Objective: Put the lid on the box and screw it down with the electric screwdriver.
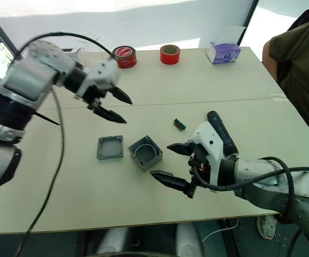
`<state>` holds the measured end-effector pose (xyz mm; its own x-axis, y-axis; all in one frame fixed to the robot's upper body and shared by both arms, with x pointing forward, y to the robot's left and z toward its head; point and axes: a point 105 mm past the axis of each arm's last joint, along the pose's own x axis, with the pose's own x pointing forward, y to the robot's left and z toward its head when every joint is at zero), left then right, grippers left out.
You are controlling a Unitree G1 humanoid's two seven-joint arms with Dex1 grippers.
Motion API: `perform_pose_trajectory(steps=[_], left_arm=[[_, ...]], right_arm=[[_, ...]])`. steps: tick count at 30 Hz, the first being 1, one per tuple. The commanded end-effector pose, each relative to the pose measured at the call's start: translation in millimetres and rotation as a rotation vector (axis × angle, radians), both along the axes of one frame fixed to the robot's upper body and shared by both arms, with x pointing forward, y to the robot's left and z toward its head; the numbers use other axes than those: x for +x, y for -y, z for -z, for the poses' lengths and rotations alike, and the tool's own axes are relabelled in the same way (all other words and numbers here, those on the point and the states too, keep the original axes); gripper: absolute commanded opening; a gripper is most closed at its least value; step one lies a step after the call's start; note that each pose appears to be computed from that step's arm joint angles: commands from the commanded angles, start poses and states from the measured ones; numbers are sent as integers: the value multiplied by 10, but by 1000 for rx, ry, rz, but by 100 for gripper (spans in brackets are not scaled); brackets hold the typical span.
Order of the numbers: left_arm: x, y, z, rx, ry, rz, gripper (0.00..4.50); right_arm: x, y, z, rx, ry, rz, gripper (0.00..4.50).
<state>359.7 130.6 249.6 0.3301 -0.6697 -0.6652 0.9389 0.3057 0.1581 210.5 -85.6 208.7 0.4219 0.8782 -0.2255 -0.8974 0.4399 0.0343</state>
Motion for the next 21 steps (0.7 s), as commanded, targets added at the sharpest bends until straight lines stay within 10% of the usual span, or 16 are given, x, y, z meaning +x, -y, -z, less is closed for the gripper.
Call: perform_pose_trajectory(steps=[1, 6, 21], left_arm=[[-27, -379, 119, -11, -106, -449, 345], [-201, -660, 406, -16, -228, -705, 345], [-327, -510, 981, -30, -437, -789, 345]], right_arm=[[33, -110, -89, -4, 85, -59, 450], [77, -203, -21, -77, 164, -119, 450], [113, -206, 340, -149, 201, -120, 450]])
